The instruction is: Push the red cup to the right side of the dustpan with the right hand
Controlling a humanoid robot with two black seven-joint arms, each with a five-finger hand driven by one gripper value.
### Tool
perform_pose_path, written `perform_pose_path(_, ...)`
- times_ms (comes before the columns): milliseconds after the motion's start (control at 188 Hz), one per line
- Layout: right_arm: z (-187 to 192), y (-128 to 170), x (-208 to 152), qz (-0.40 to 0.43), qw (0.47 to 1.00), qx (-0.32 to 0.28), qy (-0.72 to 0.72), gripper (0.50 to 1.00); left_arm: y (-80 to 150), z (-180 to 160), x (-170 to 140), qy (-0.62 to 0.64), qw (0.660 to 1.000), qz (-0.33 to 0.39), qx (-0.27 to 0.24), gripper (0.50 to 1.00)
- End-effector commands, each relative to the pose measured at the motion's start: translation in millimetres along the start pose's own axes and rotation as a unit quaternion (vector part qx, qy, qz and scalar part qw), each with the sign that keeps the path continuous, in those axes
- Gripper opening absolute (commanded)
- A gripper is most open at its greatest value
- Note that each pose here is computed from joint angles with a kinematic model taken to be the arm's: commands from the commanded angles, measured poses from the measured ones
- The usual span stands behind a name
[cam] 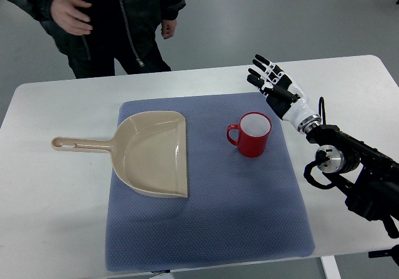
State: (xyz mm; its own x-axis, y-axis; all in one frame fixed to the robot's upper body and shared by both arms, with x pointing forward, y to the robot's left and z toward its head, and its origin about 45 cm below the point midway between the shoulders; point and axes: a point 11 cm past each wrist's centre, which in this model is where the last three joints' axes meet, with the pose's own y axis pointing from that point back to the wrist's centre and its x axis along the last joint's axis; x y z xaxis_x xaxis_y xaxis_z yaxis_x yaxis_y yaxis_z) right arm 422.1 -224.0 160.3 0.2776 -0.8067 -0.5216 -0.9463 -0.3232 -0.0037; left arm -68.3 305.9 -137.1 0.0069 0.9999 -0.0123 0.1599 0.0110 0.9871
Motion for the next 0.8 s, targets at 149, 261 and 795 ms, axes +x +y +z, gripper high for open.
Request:
perform_pose_path(149,0,5,1,-0.022,1.0,-0.003,-0.007,0.932,0,0,0,-0.001,1.0,0.0,0.0,1.0)
perform_pose_path(261,1,6,1,-0.028,1.0,-0.006,-0.008,0.932,0,0,0,-0.001,1.0,0.0,0.0,1.0)
perform_pose_path(795,4,48,34,-0.06,0.997,-0.02,0.053,0.932,0,0,-1,-0.001,1.0,-0.001,0.0,1.0)
